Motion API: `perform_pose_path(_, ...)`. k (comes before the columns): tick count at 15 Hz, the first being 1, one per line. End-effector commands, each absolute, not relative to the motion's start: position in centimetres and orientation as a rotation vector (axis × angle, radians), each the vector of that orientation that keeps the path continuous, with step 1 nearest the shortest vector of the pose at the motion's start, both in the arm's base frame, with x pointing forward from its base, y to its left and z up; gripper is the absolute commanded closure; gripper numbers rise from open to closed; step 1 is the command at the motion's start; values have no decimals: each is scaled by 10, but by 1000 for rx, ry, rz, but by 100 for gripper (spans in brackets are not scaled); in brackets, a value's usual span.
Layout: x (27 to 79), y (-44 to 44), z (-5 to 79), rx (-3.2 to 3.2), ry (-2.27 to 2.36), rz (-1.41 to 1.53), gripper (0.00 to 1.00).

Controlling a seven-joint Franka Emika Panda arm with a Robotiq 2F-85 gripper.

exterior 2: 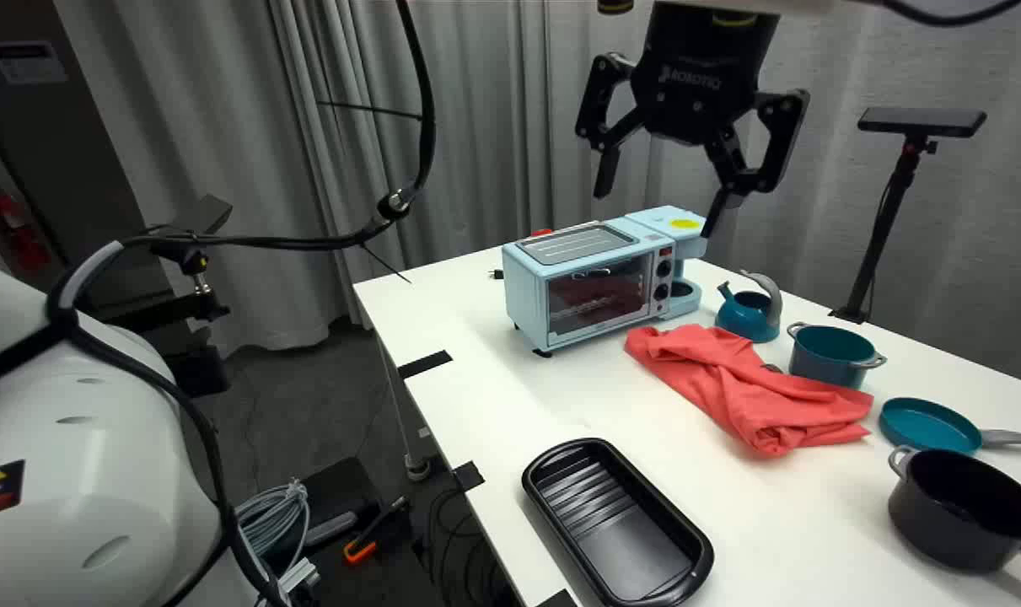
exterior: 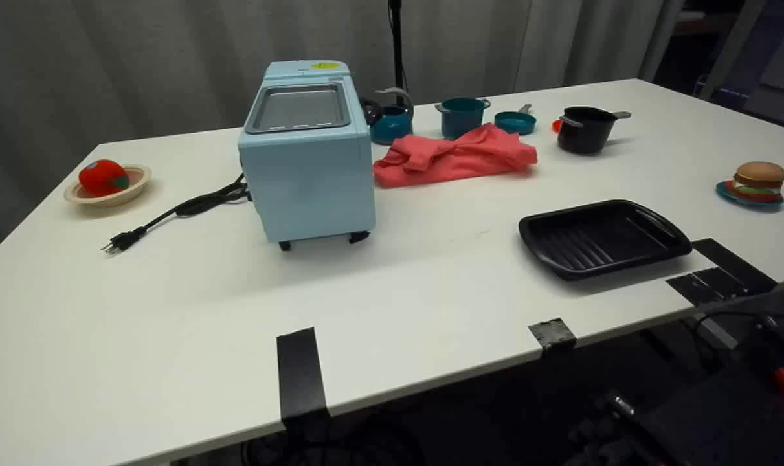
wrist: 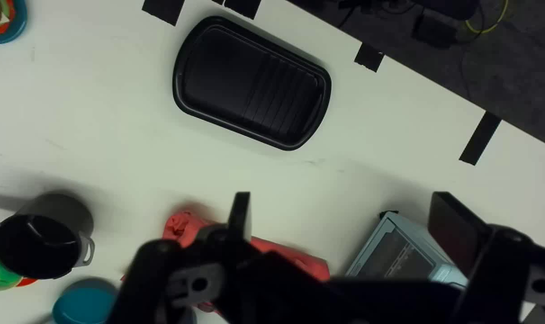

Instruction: Unfold the long sleeve shirt on the table

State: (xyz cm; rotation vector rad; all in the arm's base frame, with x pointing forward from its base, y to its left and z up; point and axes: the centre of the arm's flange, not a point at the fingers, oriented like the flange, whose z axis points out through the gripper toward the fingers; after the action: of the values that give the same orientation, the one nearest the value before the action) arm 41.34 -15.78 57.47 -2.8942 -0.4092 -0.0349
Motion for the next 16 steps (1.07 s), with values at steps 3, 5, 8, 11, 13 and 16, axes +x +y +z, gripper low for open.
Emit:
perform_pose_path(3, 414, -158, 574, -2894, -409, -34, 0)
perform_pose_path(5, 414, -158, 574, -2894, -409, -34, 0)
perform_pose_path(8, 414, -158, 574, -2894, -409, -34, 0)
perform_pose_path(11, 414, -158, 574, -2894, -409, -34, 0)
perform_pose_path(13, 424, -156, 570, -2904, -419, -30, 0)
perform_pose_path(16, 448, -148, 552, -2919, -438, -24, 0)
